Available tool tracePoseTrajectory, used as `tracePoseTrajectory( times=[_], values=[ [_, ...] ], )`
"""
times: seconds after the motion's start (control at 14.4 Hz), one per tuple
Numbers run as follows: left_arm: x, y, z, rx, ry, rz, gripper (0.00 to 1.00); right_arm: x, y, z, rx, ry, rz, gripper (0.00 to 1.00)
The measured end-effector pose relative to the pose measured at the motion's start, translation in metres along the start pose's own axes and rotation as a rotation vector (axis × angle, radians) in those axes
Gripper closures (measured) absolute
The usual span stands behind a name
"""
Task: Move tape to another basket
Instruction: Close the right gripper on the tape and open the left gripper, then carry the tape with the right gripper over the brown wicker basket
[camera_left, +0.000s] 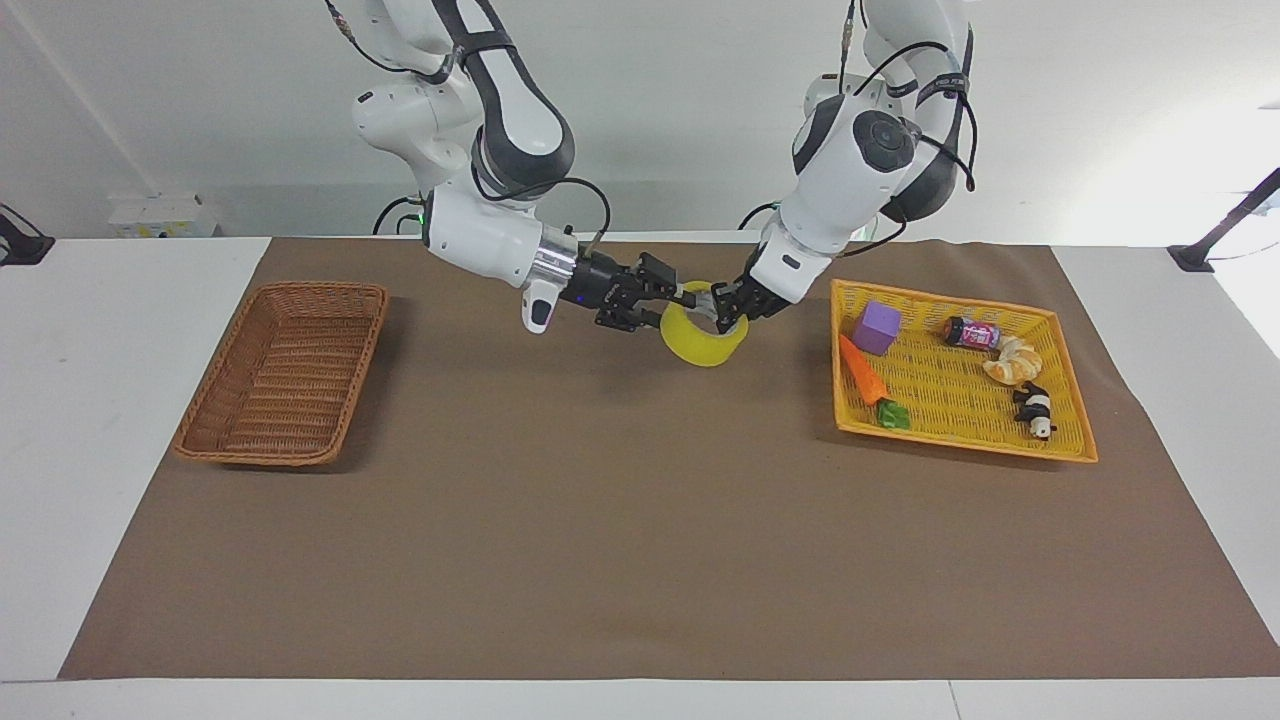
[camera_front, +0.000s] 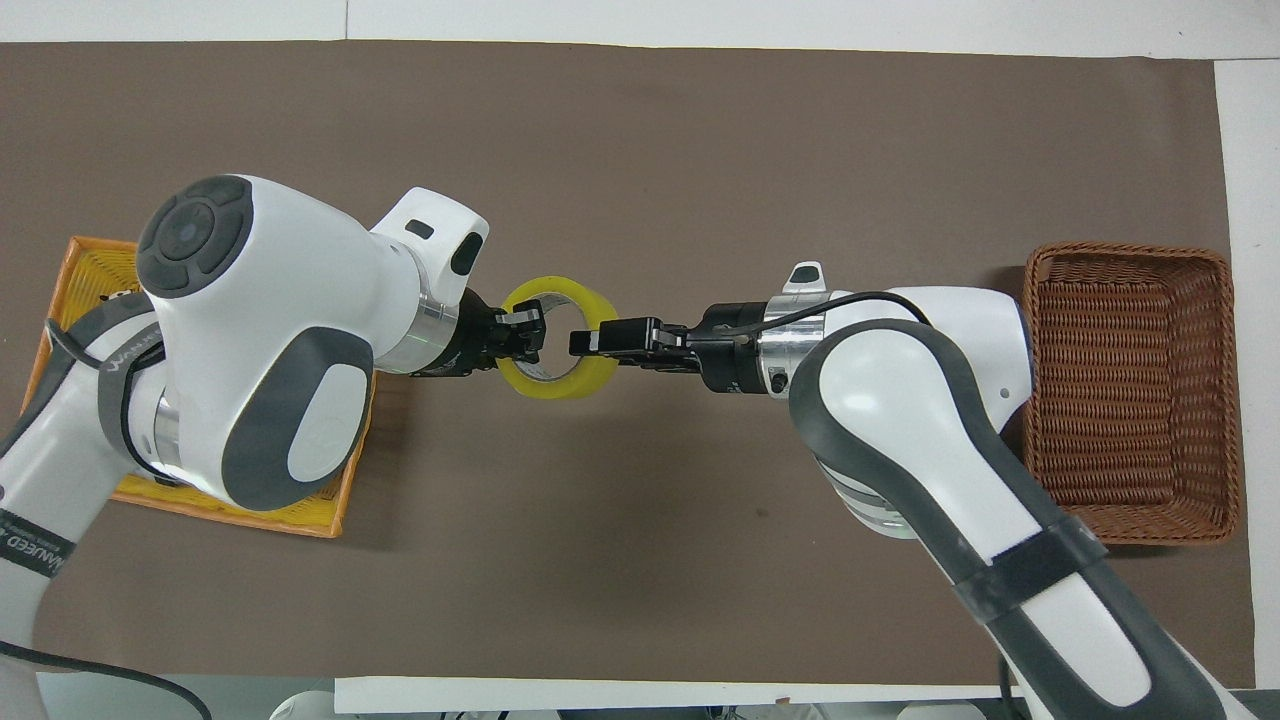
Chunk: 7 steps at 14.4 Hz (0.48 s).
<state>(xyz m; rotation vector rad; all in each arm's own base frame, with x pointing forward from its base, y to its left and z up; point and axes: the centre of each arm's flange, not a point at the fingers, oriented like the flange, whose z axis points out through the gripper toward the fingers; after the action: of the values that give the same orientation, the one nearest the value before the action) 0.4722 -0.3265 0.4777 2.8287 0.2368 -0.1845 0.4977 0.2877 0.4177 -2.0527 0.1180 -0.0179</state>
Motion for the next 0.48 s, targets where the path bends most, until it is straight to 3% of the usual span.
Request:
tracePoseTrajectory(
  times=[0.35, 0.48],
  values=[
    [0.0002, -0.0002, 0.0, 0.0, -0.001, -0.001, 0.78, 0.0, 0.0, 0.0, 0.0, 0.0, 0.0, 0.46],
    [0.0016, -0.0004, -0.0026, -0.004, 0.004, -0.002, 0.63, -0.0003, 0.0024, 0.0002, -0.004, 0.002, 0.004, 0.46]
  ],
)
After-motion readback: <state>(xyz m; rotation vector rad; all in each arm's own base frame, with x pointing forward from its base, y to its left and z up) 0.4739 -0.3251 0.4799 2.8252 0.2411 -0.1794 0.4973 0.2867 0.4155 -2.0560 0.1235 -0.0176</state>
